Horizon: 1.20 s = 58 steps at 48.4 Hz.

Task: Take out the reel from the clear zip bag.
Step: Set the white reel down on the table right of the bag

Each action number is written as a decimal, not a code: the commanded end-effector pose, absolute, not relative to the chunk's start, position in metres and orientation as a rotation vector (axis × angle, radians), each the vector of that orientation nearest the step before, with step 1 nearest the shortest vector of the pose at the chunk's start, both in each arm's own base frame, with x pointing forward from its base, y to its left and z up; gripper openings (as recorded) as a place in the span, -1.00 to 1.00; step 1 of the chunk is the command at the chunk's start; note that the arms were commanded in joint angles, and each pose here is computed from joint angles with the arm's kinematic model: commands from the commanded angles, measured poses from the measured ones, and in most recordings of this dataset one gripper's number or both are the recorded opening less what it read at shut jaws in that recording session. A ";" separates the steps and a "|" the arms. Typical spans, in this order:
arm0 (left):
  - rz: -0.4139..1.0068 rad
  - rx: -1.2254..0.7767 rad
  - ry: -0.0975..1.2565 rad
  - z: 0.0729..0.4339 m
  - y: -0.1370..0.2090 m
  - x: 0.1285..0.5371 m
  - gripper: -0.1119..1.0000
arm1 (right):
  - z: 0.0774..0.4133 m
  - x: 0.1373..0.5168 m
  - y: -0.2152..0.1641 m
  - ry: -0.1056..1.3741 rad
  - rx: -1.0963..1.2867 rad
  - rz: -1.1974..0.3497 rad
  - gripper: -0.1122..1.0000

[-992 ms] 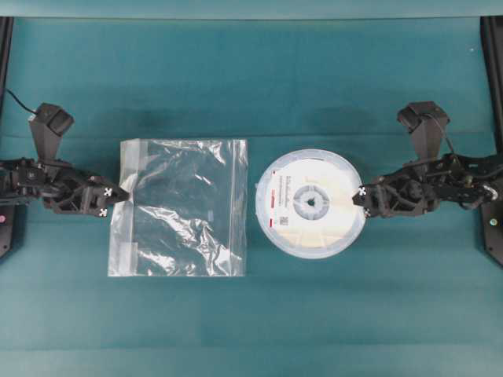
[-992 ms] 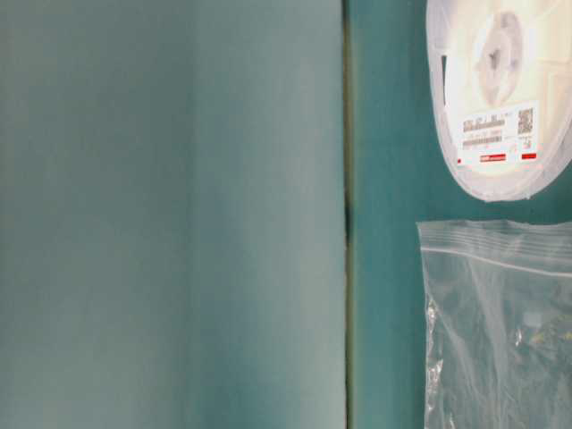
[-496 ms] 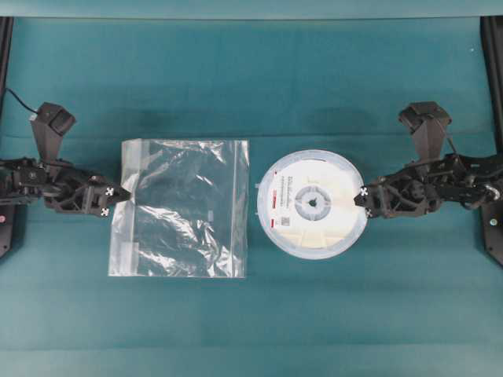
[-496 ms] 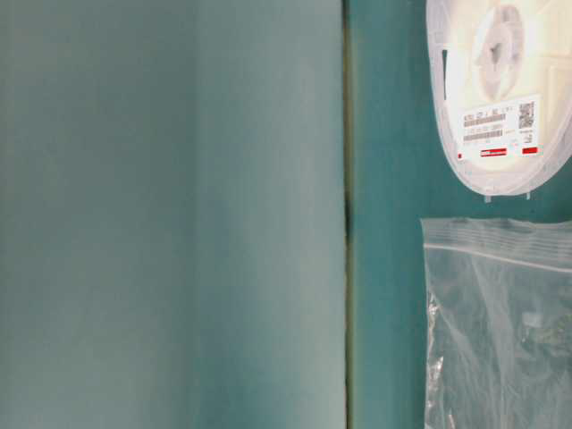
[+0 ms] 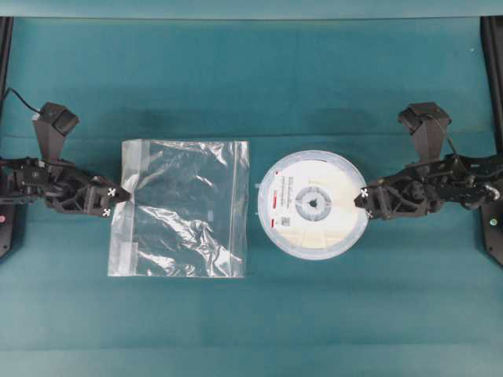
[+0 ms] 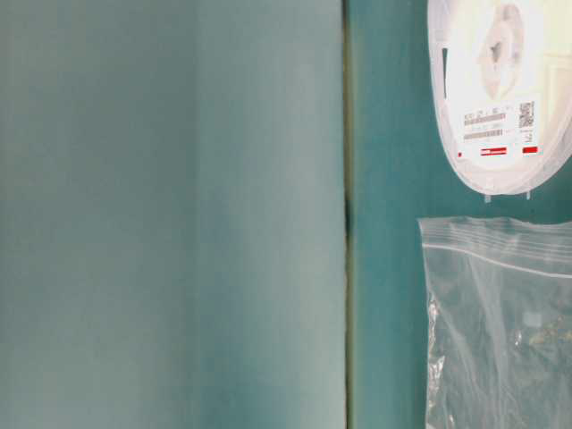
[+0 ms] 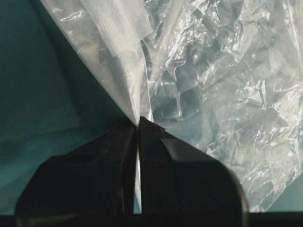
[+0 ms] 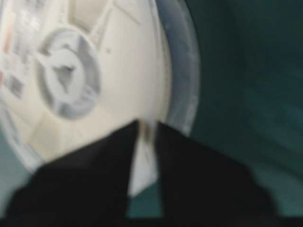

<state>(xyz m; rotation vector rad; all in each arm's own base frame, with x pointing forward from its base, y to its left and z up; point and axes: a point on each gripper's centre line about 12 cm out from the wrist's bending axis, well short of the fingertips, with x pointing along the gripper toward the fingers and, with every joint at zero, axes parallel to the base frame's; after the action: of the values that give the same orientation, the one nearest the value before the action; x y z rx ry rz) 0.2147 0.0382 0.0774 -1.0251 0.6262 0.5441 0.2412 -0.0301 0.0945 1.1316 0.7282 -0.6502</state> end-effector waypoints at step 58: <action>0.483 -0.942 0.590 0.099 0.038 0.219 0.93 | 0.120 0.235 -0.016 0.726 1.184 -0.573 0.84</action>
<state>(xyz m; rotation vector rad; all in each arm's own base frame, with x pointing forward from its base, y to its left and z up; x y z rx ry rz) 0.2173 0.0375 0.0906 -0.9455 0.6116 0.4926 0.2353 -0.0170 0.1122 1.1773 0.7514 -0.5949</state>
